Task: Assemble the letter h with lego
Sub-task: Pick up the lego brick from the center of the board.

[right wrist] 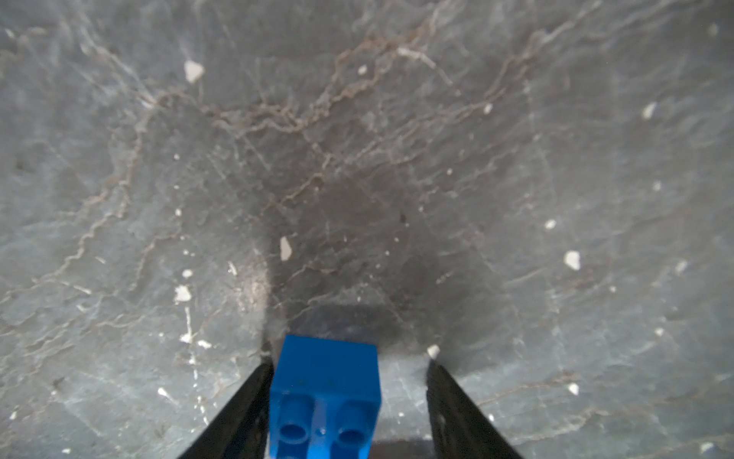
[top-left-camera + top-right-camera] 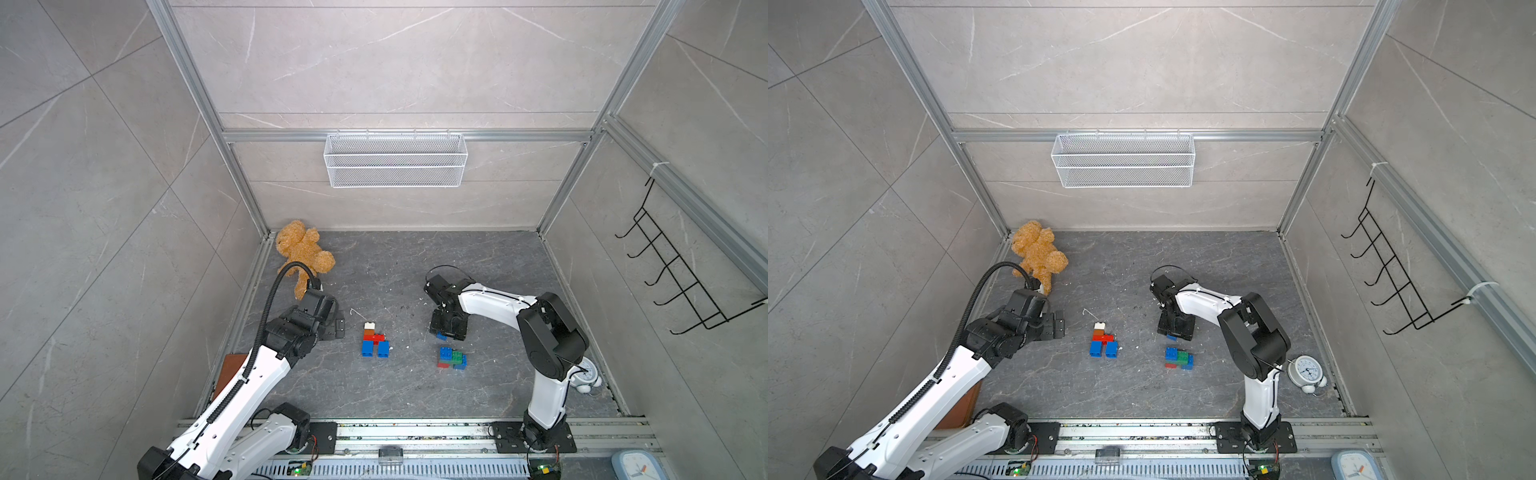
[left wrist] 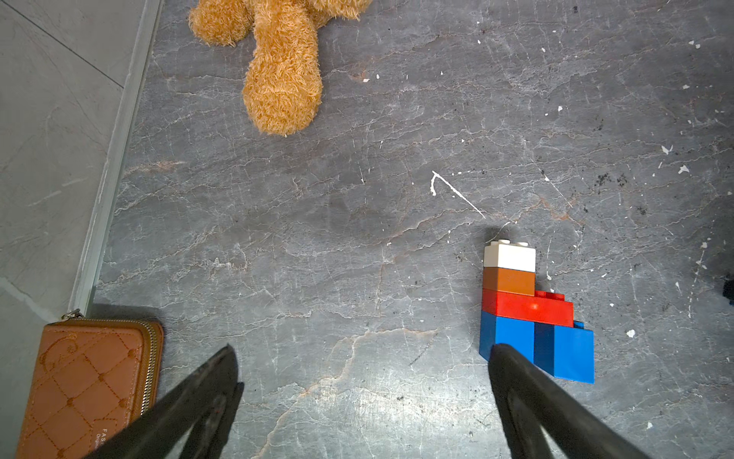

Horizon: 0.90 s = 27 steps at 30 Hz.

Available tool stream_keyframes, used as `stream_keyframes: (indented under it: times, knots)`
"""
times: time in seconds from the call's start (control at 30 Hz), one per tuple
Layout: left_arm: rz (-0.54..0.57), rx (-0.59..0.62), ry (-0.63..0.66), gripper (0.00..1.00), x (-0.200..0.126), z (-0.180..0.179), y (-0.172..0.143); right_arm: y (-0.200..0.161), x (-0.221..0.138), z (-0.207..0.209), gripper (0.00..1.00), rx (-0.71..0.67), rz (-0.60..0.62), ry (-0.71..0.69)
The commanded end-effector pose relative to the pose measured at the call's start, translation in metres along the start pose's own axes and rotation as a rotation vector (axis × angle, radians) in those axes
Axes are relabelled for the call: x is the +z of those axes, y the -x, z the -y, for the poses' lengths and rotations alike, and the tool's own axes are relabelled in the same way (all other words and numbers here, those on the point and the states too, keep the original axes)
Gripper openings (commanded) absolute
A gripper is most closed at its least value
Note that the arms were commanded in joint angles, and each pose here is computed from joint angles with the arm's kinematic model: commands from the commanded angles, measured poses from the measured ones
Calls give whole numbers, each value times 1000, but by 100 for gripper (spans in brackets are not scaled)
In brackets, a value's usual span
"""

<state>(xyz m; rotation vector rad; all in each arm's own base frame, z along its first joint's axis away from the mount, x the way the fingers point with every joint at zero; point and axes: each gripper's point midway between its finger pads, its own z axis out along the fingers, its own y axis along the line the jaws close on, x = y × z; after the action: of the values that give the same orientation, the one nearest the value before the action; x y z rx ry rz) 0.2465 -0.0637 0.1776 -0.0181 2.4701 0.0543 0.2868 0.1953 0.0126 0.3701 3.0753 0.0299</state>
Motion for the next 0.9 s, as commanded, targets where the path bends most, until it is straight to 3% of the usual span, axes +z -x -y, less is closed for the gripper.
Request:
stream_keyframes:
  times: [0.0,0.53,0.87]
  knots:
    - [24,3,-25,100,-10,2,7,-3,17,3,62,19,-21,-22]
    - [38,-2,-38,100,-12,2,8,-3,16,-2,48,10,-15,-21]
    - [33,0,-42,100,-12,3,7,4,16,11,43,-44,19,-121]
